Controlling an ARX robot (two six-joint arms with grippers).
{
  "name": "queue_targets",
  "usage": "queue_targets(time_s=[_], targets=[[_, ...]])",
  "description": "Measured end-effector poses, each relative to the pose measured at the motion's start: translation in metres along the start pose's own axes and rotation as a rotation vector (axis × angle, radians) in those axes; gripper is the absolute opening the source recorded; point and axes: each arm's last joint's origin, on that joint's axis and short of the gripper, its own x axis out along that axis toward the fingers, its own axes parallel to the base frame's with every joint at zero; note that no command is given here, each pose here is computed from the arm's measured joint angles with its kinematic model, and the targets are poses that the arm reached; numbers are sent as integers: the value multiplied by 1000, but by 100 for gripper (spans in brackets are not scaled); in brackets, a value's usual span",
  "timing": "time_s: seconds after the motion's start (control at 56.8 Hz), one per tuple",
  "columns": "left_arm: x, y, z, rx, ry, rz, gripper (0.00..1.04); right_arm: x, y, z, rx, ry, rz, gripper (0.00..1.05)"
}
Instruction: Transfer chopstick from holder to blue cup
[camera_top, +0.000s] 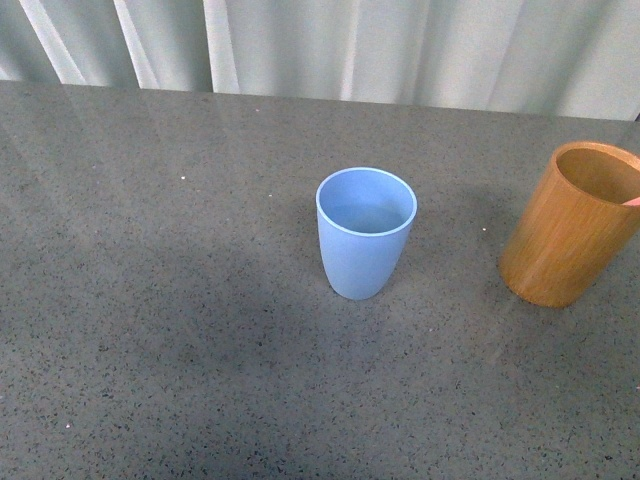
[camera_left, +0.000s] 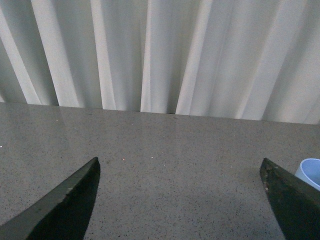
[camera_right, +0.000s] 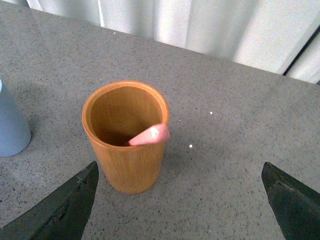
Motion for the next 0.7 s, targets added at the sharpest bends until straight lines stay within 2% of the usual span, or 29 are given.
queue_targets(time_s=[0.194,0.246,0.704], targets=[[0,0,0,0,0,0,98,18,0,-2,-15,-5,55,95],[0,0,0,0,0,0,98,22,1,-3,-15,-7,65,92],[0,0,0,0,0,0,98,43,1,1,4,-51,121,15]])
